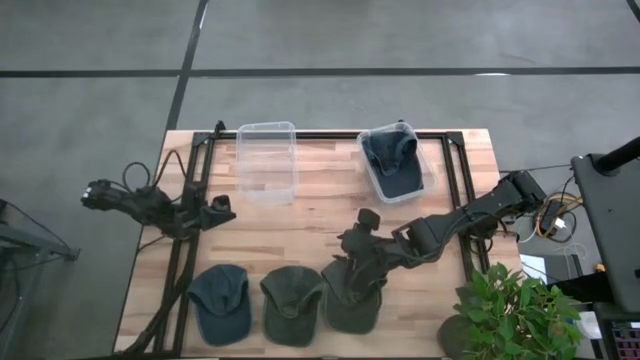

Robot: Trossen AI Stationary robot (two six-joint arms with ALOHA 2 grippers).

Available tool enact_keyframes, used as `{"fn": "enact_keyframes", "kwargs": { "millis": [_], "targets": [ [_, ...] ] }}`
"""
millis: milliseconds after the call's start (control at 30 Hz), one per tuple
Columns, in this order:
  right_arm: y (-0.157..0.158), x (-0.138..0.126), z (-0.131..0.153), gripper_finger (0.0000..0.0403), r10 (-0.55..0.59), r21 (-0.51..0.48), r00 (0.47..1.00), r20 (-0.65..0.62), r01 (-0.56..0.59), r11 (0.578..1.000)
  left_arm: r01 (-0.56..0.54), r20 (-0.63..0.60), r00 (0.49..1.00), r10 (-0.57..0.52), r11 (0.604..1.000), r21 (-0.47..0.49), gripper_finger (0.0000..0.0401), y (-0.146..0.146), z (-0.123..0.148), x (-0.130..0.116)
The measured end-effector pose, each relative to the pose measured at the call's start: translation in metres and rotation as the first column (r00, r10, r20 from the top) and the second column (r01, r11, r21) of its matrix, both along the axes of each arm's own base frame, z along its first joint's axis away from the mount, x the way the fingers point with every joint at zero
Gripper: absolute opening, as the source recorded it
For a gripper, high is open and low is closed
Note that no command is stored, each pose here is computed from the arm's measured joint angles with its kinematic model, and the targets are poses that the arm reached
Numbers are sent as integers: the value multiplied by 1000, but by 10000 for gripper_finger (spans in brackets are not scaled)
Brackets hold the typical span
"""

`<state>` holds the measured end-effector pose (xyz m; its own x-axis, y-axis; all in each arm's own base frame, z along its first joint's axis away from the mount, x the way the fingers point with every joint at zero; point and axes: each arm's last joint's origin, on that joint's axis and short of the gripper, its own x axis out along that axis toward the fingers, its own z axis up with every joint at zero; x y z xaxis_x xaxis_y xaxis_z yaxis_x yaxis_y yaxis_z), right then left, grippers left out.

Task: Pick & Place hat
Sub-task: Put the blue cap into the right transparent bin

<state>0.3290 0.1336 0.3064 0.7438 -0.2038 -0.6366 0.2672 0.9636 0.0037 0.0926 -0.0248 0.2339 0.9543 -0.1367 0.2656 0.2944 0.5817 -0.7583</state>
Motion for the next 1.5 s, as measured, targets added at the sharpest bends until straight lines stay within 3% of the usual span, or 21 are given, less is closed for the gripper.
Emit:
{"fn": "enact_keyframes", "kwargs": {
  "millis": [167,333,467,567,733,900,1000,1200,1300,1400,1500],
  "targets": [
    [1,0,0,221,-16,20,1000,6,15,1000,-2,-79,997,7,998,58,86,-4,31,14],
    [1,2,2,221,-26,37,999,43,24,999,58,-295,955,-24,993,105,134,-11,54,30],
    [2,3,3,221,-41,61,997,58,38,997,148,-570,820,-51,981,125,139,-16,59,35],
    [2,3,3,221,-57,78,997,59,52,996,171,-697,717,-15,973,155,140,-17,60,37],
    [2,3,3,221,-63,84,996,61,58,995,208,-765,644,8,960,185,140,-19,61,45],
    [4,3,-3,221,-96,118,994,52,89,989,228,-785,619,15,953,198,140,-21,60,48],
    [4,1,-9,221,-108,130,993,42,102,986,263,-823,566,-43,956,131,140,-22,56,46],
    [2,-3,-27,221,-139,138,990,-3,138,981,254,-908,408,-96,967,12,140,-25,38,36],
    [2,-5,-40,221,-138,124,990,-40,142,982,287,-913,388,-125,958,-9,140,-29,34,37],
    [2,-7,-45,221,-137,117,989,-55,142,983,294,-933,330,-142,955,-42,140,-34,26,34],
    [2,-8,-46,221,-154,136,987,-54,160,978,292,-937,320,-142,955,-45,140,-36,23,35]
  ]
}}
